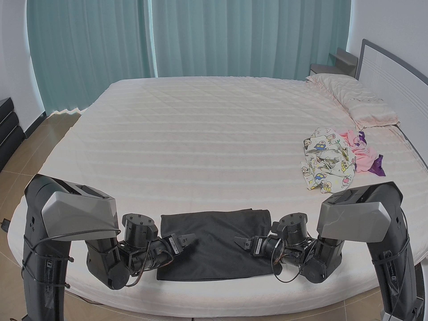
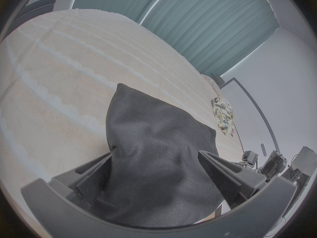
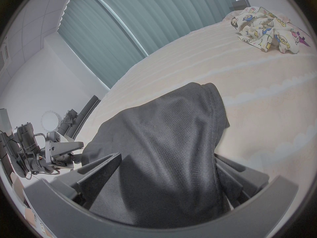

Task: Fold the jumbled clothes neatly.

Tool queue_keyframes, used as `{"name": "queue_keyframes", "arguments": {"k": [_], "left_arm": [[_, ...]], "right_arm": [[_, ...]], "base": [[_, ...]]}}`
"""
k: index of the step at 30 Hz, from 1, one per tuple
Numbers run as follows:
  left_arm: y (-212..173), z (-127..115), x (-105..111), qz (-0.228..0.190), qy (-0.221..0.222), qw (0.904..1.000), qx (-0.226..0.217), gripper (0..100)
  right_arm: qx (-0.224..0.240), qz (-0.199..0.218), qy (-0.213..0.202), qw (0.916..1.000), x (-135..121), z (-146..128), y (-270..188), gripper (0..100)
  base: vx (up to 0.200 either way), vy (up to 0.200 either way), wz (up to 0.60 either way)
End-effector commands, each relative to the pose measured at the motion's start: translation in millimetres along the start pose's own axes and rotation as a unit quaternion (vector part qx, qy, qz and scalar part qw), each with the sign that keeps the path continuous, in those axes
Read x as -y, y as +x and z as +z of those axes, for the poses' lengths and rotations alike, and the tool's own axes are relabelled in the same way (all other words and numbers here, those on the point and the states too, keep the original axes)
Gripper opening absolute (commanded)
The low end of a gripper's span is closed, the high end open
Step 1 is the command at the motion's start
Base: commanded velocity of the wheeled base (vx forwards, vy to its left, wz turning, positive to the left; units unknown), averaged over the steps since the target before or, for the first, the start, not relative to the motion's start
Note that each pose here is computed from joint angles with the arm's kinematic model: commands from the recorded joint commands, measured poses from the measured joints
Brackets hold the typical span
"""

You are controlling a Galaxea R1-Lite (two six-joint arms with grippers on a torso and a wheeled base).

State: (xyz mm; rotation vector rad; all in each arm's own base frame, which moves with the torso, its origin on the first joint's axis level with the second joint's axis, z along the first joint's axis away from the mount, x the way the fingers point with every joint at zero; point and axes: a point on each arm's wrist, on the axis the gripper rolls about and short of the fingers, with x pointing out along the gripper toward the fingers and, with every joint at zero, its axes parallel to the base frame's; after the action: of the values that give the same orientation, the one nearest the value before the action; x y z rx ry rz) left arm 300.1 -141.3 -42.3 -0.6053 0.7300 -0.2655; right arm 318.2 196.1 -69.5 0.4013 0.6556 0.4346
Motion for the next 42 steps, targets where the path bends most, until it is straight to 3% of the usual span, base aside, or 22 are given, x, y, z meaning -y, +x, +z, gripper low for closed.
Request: {"name": "queue_keyframes", "arguments": {"k": [1, 2, 15, 18, 25, 42], "left_arm": [[0.0, -1.6, 1.9, -0.003, 0.002, 1.0000, -0.003, 0], [0.0, -1.6, 1.9, -0.003, 0.002, 1.0000, -0.003, 0], [-9.4, 0.2, 3.3, -0.001, -0.001, 1.0000, -0.001, 0], [-11.5, 3.1, 6.1, -0.006, -0.026, 0.9996, 0.004, 0], [-12.9, 3.9, 7.7, -0.009, -0.032, 0.9994, 0.004, 0], [-25.9, 4.2, 17.4, -0.020, -0.026, 0.9995, 0.006, 0]], "right_arm": [[-0.005, 0.000, -0.001, 1.0000, 0.6, -3.4, 1.5, 100], [-0.005, 0.000, -0.001, 1.0000, 0.5, -3.3, 1.5, 0], [0.009, 0.009, 0.001, 0.9999, -2.3, 2.1, -9.9, 0], [0.016, 0.014, 0.000, 0.9998, -3.0, 2.9, -12.0, 0], [0.020, 0.016, 0.000, 0.9997, -2.5, 2.9, -14.3, 0], [0.035, 0.021, -0.006, 0.9992, -2.3, 3.4, -26.4, 0]], "base": [[0.000, 0.000, 0.00], [0.000, 0.000, 0.00], [0.000, 0.000, 0.00], [0.000, 0.000, 0.00], [0.000, 0.000, 0.00], [0.000, -0.200, 0.00]]}}
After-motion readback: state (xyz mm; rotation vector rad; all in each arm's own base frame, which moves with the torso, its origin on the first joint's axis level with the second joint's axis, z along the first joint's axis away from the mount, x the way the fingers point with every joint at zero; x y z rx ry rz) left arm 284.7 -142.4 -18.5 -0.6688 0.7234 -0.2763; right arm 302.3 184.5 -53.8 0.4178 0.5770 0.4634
